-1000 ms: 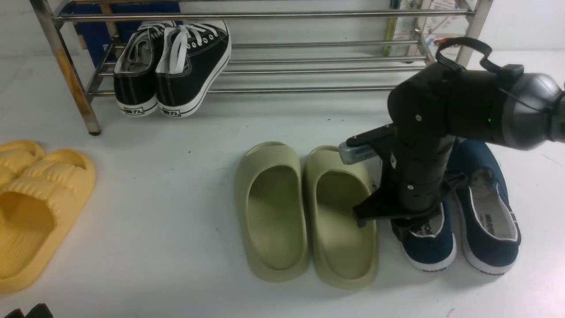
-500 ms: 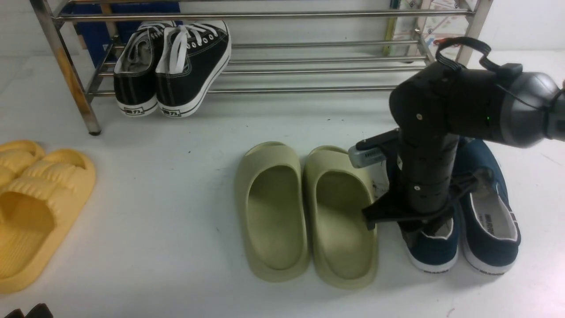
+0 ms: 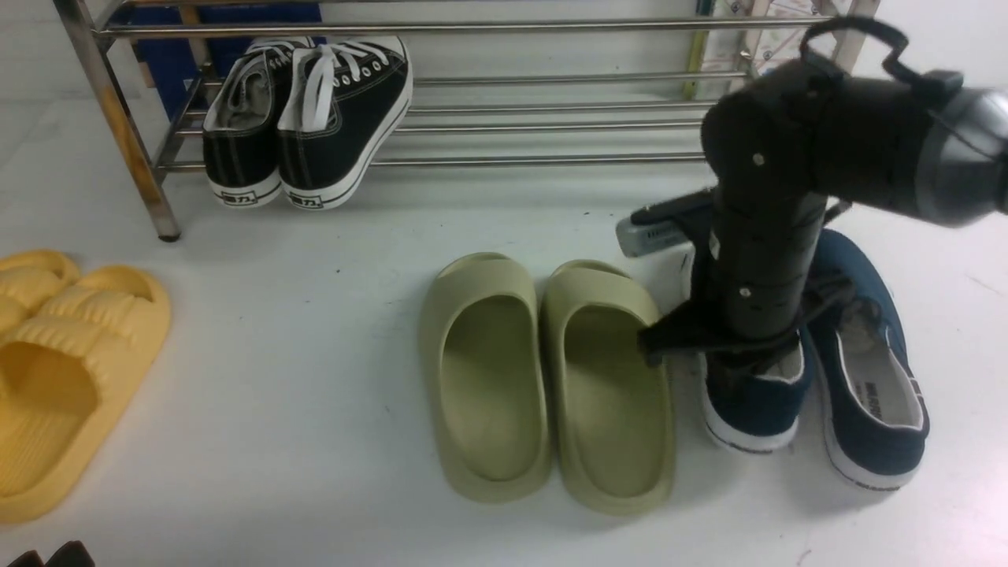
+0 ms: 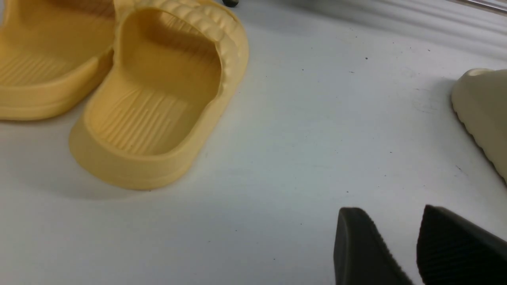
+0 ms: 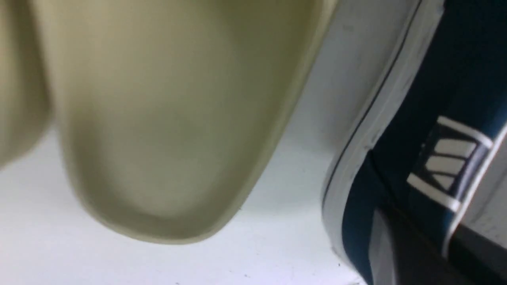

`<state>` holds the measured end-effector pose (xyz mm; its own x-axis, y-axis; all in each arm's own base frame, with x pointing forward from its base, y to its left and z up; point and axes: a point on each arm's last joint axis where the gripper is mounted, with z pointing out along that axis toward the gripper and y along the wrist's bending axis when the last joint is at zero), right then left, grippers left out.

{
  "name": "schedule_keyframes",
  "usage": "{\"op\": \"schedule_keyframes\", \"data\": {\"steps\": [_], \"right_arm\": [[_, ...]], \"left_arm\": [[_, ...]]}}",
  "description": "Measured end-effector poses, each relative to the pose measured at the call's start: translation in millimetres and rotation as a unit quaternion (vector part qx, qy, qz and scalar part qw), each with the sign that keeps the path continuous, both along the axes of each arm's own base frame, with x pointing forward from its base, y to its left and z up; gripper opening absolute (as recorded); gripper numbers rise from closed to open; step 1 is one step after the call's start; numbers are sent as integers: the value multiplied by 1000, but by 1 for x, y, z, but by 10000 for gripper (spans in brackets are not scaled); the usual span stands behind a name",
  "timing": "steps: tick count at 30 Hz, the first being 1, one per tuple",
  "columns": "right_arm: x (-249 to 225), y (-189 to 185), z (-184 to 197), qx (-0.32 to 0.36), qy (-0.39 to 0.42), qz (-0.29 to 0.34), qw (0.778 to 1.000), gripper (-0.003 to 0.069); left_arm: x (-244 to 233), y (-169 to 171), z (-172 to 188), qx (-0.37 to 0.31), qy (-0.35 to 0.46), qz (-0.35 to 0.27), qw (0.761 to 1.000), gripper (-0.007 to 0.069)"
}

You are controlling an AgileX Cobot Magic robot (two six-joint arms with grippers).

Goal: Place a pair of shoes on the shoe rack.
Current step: Use the right arm to grab the shoe closest to it, then use the right arm to put a shoe into the shoe rack

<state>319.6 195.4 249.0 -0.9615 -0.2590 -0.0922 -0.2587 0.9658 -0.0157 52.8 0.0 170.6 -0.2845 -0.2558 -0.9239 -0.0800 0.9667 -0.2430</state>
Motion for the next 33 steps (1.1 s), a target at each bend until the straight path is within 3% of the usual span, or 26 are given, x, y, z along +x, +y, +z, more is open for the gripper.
{"op": "schedule_keyframes", "data": {"steps": [3, 7, 18, 26, 33], "right_arm": [[10, 8, 39, 42, -53, 2, 998, 48], [18, 13, 60, 64, -86, 5, 994, 48], [41, 28, 41, 52, -73, 38, 995, 48], [63, 40, 61, 60, -131, 93, 985, 48], [84, 43, 50, 45, -144, 107, 983, 48]], "left_arm": [[0, 0, 0, 0, 0, 0, 1000, 237], [0, 0, 0, 0, 0, 0, 1000, 237], [0, 0, 0, 0, 0, 0, 1000, 237], [0, 0, 0, 0, 0, 0, 1000, 237], [0, 0, 0, 0, 0, 0, 1000, 237]]}}
